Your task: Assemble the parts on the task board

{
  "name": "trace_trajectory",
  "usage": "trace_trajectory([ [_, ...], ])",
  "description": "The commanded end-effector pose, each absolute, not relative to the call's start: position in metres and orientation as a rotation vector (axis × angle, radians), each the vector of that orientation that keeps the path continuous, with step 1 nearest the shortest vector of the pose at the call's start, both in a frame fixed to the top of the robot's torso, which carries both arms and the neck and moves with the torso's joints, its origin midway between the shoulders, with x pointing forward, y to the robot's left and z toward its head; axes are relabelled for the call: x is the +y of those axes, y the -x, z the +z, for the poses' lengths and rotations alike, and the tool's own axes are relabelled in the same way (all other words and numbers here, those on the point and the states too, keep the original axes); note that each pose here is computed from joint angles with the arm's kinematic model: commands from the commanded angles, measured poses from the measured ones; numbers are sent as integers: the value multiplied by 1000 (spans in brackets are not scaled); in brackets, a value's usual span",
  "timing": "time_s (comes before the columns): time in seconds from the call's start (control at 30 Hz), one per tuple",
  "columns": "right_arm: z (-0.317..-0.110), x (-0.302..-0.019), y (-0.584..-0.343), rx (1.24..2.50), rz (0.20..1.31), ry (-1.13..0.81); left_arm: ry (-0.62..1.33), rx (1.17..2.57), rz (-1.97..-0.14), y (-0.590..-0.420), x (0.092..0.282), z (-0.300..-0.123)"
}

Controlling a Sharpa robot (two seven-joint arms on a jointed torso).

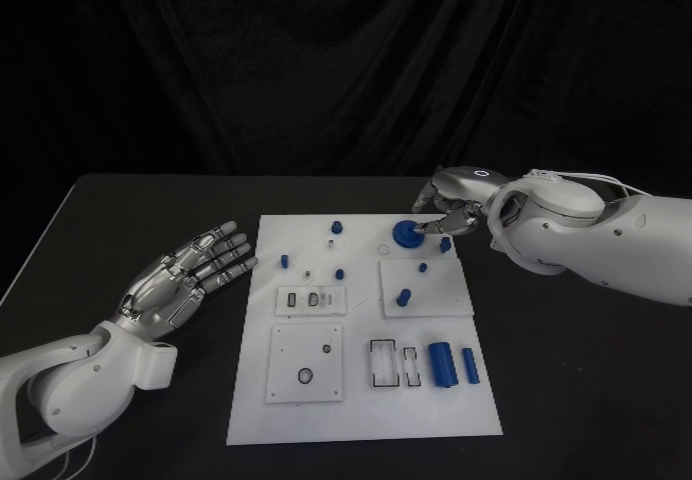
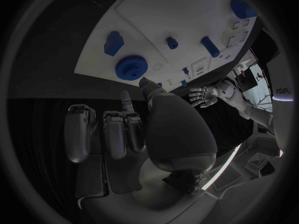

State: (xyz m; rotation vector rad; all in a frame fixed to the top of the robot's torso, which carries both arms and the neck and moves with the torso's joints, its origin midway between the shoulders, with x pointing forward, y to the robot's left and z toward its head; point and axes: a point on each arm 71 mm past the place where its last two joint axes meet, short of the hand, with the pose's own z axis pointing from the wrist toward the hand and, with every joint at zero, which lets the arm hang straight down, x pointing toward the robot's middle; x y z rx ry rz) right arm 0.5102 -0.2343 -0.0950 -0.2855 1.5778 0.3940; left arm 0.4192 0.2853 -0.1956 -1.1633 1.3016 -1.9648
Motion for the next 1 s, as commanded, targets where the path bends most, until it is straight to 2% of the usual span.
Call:
trace_trajectory([
  [0.03,-102,-237,-512,1629,358,249,1090,1140,-2037,-419,289,-185],
  [0.37,-115,-234,-514,1636,335,287,1090,1142,-2036,-419,290,-186],
  [1.0,-122,-232,-515,1610,335,304,1093,1149,-2035,-420,290,-187],
])
